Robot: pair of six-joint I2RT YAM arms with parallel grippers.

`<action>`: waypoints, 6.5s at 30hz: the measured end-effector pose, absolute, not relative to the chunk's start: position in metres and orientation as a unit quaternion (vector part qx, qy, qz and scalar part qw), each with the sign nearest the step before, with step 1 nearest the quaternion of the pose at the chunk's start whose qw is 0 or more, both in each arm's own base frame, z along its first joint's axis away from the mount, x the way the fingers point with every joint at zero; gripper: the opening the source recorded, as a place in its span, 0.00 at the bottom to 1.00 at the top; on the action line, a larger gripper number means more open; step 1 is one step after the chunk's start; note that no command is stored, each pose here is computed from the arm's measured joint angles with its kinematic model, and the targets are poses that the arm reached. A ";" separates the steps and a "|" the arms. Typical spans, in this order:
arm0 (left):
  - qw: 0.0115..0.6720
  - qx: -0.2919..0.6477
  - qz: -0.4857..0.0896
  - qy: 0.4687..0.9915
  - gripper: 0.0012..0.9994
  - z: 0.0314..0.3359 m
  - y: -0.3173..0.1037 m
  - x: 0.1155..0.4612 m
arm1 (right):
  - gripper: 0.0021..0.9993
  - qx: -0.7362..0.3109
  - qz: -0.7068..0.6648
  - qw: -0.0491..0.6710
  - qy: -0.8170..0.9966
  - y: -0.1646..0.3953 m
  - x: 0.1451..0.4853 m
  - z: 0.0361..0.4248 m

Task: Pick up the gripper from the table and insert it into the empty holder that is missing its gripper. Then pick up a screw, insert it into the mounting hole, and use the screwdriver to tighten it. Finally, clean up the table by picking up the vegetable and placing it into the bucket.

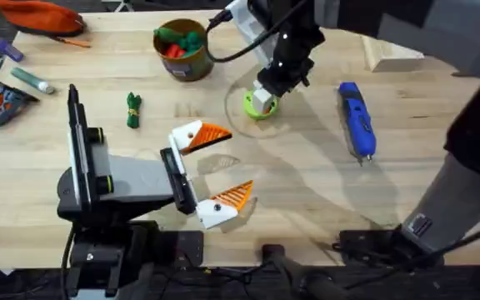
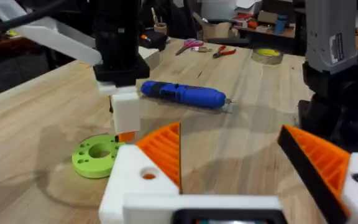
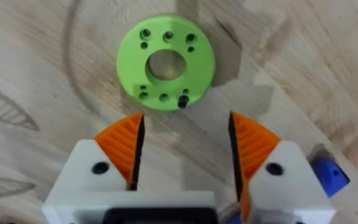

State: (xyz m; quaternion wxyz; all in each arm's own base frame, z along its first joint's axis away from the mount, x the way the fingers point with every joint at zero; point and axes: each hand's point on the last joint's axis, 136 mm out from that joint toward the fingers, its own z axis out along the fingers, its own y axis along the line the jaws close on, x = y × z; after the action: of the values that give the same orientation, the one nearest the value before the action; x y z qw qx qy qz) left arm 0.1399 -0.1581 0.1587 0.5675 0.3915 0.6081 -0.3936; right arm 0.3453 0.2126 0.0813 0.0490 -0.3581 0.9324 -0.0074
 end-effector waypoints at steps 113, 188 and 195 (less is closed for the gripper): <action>0.567 0.391 -0.394 0.608 0.99 0.159 -0.158 0.140 | 0.00 -0.350 0.019 0.164 0.922 0.218 0.342 0.181; 0.567 0.391 -0.394 0.608 0.99 0.159 -0.158 0.140 | 0.00 -0.637 0.063 0.175 0.748 0.373 0.184 0.251; 0.567 0.391 -0.394 0.608 0.99 0.159 -0.158 0.140 | 0.00 -0.639 0.058 0.163 0.750 0.377 0.186 0.240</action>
State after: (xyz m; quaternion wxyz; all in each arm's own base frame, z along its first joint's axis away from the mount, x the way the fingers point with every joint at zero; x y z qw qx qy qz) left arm 0.1399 -0.1581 0.1586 0.5673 0.3914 0.6083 -0.3937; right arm 0.1859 0.3765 0.2401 0.1635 -0.6388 0.7496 0.0580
